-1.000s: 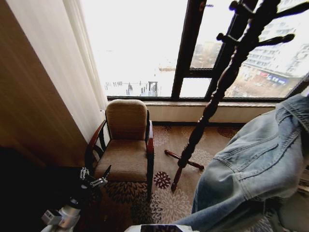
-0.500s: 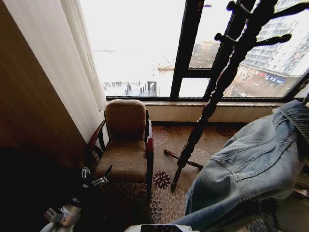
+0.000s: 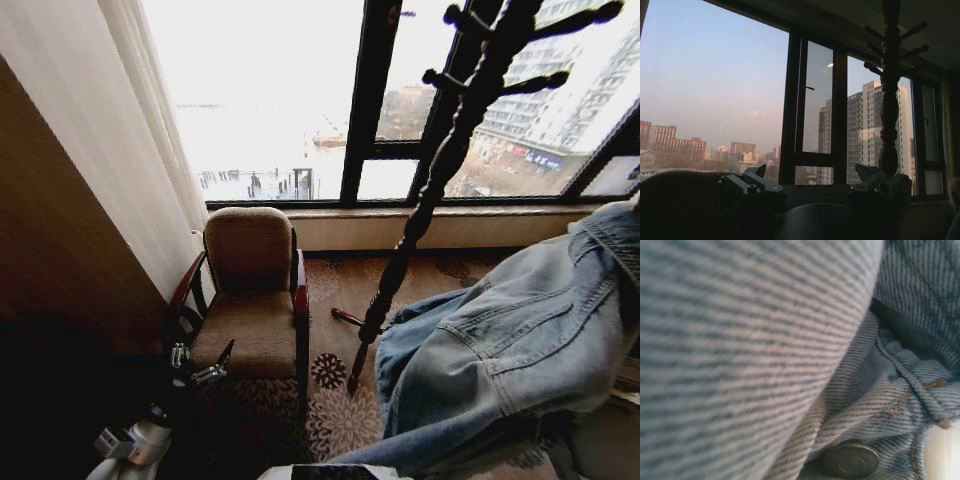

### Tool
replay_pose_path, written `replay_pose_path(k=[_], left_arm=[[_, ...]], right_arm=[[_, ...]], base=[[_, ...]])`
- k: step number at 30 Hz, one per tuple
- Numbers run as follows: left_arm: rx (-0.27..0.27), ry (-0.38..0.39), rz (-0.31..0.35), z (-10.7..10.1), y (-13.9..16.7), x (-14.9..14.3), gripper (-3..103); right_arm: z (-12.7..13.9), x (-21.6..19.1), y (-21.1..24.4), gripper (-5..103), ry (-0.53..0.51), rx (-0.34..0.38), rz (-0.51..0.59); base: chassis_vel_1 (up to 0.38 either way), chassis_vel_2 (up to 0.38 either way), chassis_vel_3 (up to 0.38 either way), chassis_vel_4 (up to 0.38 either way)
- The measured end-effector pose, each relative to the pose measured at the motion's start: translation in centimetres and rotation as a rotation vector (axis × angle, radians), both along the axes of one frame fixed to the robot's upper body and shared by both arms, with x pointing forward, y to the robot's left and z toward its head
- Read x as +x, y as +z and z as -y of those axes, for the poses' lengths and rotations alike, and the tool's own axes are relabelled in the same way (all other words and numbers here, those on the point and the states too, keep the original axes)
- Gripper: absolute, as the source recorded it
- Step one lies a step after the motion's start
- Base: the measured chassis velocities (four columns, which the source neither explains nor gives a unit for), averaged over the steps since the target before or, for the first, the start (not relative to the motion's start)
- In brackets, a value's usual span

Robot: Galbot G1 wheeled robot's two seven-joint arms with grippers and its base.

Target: Pick up the clothes from the bed and hang them on the clothes hanger.

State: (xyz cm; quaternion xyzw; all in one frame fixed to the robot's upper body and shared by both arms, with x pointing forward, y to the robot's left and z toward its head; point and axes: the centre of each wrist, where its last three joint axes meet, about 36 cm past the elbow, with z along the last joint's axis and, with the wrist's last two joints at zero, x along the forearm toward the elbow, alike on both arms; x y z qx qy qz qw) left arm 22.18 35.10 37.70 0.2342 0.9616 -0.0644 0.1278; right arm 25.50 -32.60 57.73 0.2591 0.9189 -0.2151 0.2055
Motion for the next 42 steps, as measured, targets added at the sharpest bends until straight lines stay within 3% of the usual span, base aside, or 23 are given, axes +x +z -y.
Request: replay_pose_path(k=[42], left_arm=[[-0.002, -0.006, 0.017, -0.61, 0.08, -0.41, 100]], right_arm=[[-0.06, -0.31, -0.43, 20, 0.001, -0.007, 0.002]], base=[[-0.059, 0.056, 0.059, -0.061]])
